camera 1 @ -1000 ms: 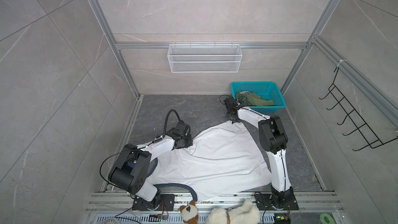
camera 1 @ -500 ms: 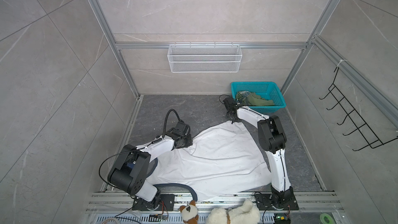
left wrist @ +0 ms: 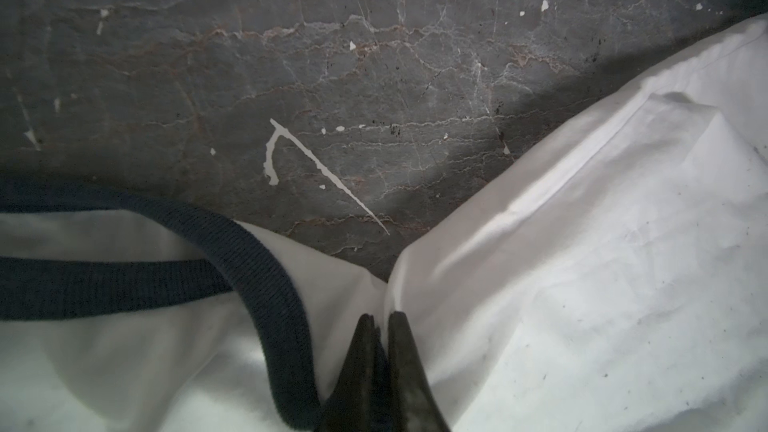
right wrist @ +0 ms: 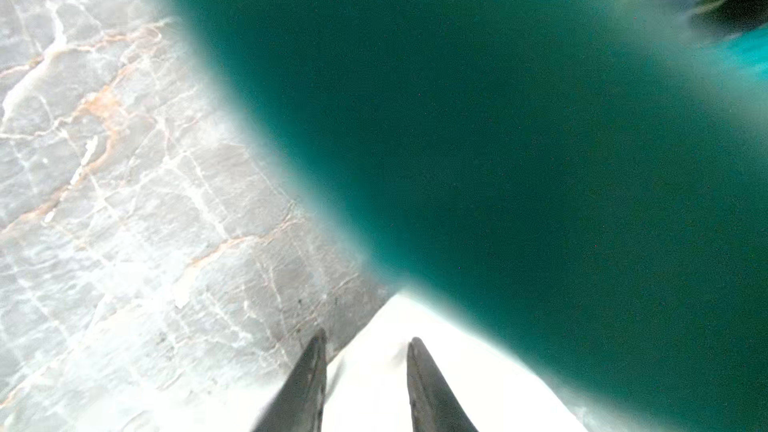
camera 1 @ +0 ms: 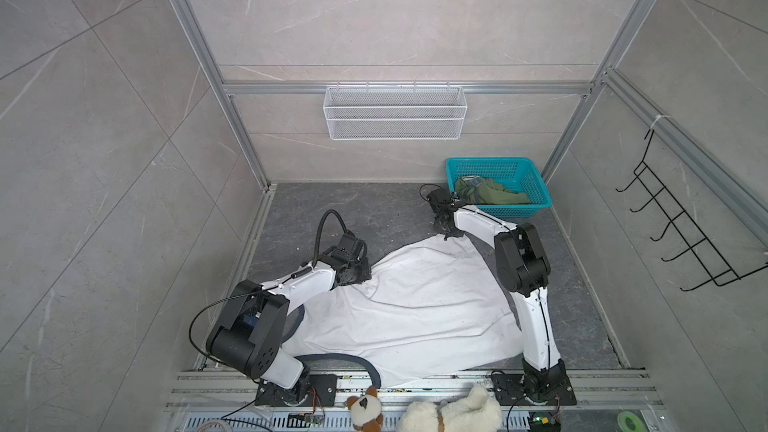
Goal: Fold and stack the tank tops
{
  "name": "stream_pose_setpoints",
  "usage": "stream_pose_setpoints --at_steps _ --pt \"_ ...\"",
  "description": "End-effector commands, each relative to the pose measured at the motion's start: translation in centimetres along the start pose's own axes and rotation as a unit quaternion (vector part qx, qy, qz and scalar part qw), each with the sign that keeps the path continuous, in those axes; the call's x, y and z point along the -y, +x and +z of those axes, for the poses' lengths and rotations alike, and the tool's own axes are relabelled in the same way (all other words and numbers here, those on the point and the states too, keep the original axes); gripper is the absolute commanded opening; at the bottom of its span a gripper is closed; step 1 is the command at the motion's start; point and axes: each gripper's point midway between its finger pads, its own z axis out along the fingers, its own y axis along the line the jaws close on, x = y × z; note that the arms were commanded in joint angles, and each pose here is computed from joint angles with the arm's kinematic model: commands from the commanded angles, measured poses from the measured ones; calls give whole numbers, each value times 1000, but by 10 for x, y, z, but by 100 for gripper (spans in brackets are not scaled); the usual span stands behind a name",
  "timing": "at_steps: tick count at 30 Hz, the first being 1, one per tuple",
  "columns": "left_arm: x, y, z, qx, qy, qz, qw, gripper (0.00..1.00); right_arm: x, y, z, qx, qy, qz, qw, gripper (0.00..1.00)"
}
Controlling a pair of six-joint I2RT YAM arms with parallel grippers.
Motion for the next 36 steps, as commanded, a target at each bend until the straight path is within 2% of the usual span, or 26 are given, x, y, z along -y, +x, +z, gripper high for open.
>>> stream_pose_setpoints --at_steps 1,8,11,18,25,30,36 --pt "3 -12 -10 21 0 0 1000 0 11 36 15 -57 28 -27 998 27" --pt "4 -15 -10 23 0 2 1000 0 14 23 1 -32 25 -20 999 11" --pt "6 -17 -11 25 2 4 1000 0 16 16 -7 -15 20 -14 1000 0" --pt "15 -28 -15 32 11 13 999 0 25 0 -33 39 -3 14 999 0" --pt "29 -46 -20 42 25 32 998 0 38 -4 -54 69 -10 33 997 0" --pt "39 -70 -19 51 17 64 996 0 61 -17 -71 97 3 58 994 0" --pt "54 -103 -4 56 4 99 993 0 94 -33 -73 98 11 92 991 0"
